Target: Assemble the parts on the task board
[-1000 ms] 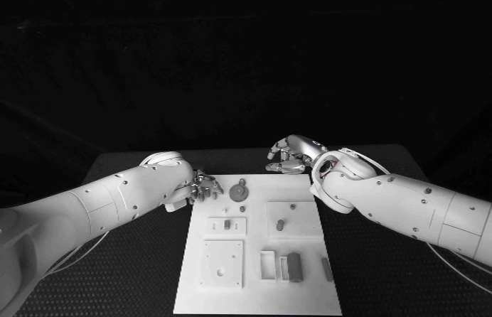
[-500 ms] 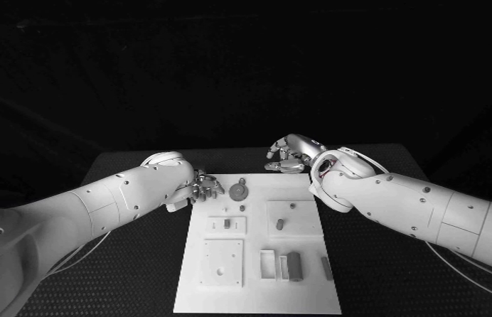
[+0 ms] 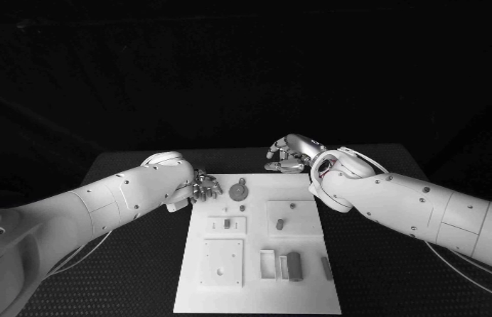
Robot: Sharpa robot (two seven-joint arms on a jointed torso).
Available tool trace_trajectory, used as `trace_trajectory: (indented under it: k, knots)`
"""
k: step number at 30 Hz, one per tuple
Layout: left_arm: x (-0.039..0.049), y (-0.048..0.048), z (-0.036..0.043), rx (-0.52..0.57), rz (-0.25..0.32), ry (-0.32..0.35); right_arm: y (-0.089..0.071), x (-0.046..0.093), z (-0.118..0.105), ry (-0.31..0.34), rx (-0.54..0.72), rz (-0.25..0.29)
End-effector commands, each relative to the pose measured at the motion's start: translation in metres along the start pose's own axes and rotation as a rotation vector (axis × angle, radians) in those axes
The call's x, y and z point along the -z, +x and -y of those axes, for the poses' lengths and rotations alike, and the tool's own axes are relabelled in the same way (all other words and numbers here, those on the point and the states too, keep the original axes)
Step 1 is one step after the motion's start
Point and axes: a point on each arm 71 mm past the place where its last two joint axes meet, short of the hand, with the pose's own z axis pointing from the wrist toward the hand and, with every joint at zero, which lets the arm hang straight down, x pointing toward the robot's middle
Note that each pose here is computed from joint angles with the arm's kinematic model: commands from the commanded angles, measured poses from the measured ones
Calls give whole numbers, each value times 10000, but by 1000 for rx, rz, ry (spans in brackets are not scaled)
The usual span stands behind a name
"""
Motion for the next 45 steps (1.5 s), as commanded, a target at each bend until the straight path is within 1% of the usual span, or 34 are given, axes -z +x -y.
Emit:
trace_trajectory:
  k: [1,11,22,31,38,45]
  knots:
    - [-3,14,26,8,-6,18,8,-1,-7,-5,1,-9]
    - [-13,36,27,8,-9,18,7,0,-6,-5,1,-9]
    - [-12,35,9,20,-14,16,5,1,2,-4,2,-9]
    - [-10,41,14,19,-18,17,4,2,5,-3,2,-9]
    - [-14,39,-3,20,-13,10,0,5,14,-2,3,-9]
    - [-13,22,-39,28,0,7,-2,5,19,-1,3,-8]
